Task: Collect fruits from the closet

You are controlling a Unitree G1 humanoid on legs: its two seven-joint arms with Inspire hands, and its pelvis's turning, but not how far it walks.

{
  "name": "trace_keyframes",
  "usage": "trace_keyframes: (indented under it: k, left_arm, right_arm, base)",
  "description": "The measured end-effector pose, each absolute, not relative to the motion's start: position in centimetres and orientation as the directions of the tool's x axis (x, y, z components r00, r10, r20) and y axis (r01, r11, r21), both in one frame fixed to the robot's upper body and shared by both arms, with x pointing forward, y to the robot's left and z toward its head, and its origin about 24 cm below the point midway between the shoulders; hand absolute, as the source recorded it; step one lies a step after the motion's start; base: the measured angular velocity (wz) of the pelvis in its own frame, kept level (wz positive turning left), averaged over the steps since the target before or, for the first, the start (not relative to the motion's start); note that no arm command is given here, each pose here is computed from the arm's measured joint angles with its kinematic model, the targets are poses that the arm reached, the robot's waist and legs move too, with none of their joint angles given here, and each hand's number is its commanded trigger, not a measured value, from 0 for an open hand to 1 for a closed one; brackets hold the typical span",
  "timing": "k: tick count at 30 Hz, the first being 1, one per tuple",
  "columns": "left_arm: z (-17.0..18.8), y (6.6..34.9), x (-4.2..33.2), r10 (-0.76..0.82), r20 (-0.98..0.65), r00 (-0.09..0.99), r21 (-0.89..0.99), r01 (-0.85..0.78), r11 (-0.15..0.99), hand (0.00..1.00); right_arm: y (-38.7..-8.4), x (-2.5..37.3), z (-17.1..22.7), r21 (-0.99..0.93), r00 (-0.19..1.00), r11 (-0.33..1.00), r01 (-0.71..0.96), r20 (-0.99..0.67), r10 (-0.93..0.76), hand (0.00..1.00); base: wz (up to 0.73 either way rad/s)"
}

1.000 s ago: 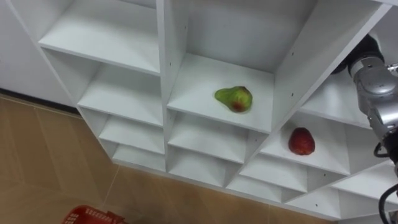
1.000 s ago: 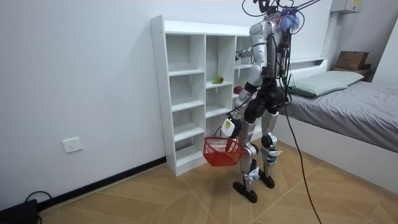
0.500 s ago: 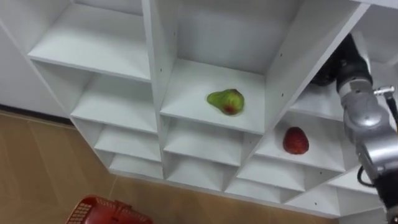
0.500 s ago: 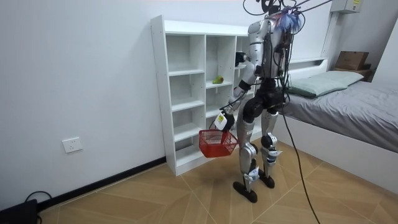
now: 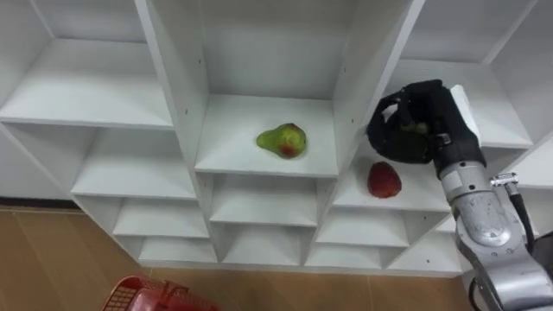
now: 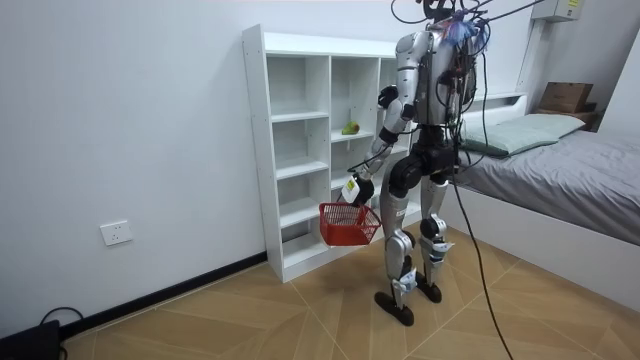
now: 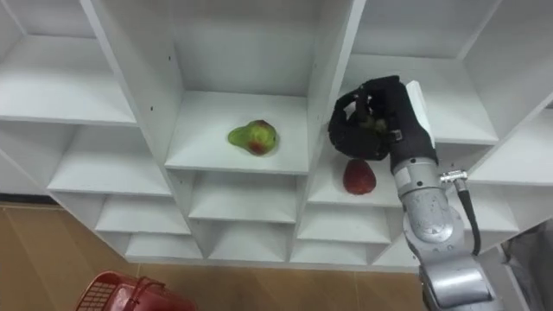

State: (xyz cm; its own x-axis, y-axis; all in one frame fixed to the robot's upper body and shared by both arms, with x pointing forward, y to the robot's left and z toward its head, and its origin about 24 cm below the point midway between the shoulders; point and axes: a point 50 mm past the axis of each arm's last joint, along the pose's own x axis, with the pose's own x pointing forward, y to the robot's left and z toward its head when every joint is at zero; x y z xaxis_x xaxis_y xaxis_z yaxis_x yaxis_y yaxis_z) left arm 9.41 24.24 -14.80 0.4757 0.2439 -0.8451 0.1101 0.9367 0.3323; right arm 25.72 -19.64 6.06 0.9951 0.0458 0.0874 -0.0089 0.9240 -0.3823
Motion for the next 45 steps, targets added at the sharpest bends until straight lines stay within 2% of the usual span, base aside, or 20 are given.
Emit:
trace_keyframes:
  k: [8, 14, 21, 27, 35, 45]
  left_arm:
    - [-14.9, 23.7, 9.8, 0.231, -0.84, 0.49, 0.326, 0.118, 0.938, 1.0]
    - [-14.8, 22.9, 10.4, 0.184, -0.838, 0.513, 0.295, 0.144, 0.944, 1.0]
    - [-14.4, 21.7, 11.9, 0.118, -0.816, 0.566, 0.255, 0.168, 0.952, 1.0]
    - [-13.4, 20.6, 14.2, 0.07, -0.763, 0.642, 0.239, 0.179, 0.954, 1.0]
    - [-11.1, 17.0, 18.8, -0.063, -0.629, 0.775, 0.149, 0.201, 0.968, 1.0]
    - [-9.2, 14.9, 20.6, -0.177, -0.536, 0.825, 0.053, 0.242, 0.969, 1.0]
  right_arm:
    - [-18.8, 23.9, 5.5, -0.344, 0.993, 0.938, -0.05, 0.079, 0.082, 1.0]
    - [-17.0, 22.3, 4.2, -0.348, 0.97, 0.908, -0.232, -0.019, 0.241, 1.0]
    - [-14.6, 21.7, 4.7, -0.297, 0.922, 0.88, -0.372, -0.009, 0.386, 1.0]
    - [-13.0, 21.5, 3.8, -0.264, 0.904, 0.869, -0.419, -0.031, 0.426, 1.0]
    - [-12.2, 22.0, 1.2, -0.234, 0.893, 0.861, -0.451, -0.125, 0.433, 1.0]
    - [-11.1, 23.0, -0.8, -0.24, 0.879, 0.847, -0.474, -0.183, 0.44, 1.0]
  base:
    - [-0.03]
    - [-0.06]
    - [-0.02]
    - [0.0]
    - [0.05]
    - [0.02]
